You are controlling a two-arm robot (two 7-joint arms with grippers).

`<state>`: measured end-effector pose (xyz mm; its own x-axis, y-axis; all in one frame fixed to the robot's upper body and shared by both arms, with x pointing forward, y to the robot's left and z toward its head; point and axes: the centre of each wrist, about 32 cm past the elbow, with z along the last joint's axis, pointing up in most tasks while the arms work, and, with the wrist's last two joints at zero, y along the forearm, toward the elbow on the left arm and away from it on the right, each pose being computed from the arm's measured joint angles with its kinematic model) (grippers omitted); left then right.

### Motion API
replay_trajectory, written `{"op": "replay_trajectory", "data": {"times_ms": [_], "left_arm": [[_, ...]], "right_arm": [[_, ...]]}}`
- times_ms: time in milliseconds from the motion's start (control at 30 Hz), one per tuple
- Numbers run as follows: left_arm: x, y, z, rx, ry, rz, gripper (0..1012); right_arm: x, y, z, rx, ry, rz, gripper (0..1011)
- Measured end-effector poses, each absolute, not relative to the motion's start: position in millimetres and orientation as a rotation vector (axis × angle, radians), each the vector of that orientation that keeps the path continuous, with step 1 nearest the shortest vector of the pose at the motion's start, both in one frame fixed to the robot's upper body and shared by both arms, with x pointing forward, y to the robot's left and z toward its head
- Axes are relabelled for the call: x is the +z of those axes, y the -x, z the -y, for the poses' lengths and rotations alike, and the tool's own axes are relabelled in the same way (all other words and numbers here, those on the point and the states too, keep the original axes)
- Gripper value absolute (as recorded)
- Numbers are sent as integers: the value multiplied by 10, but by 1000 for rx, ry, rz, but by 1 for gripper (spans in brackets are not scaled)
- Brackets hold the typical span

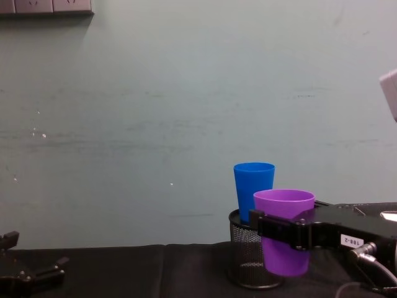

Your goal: Pick up one cup with a gripper and tap it against the other cup.

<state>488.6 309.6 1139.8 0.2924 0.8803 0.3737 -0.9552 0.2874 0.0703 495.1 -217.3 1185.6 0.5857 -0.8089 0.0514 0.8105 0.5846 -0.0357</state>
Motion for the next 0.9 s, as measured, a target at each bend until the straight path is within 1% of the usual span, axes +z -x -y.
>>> {"op": "replay_trajectory", "data": {"times_ms": [900], "left_arm": [[11398, -4886, -3097, 1248, -304, 285, 1000]], "right_arm": [[11856, -4951, 2173, -945, 57, 31, 731]]}}
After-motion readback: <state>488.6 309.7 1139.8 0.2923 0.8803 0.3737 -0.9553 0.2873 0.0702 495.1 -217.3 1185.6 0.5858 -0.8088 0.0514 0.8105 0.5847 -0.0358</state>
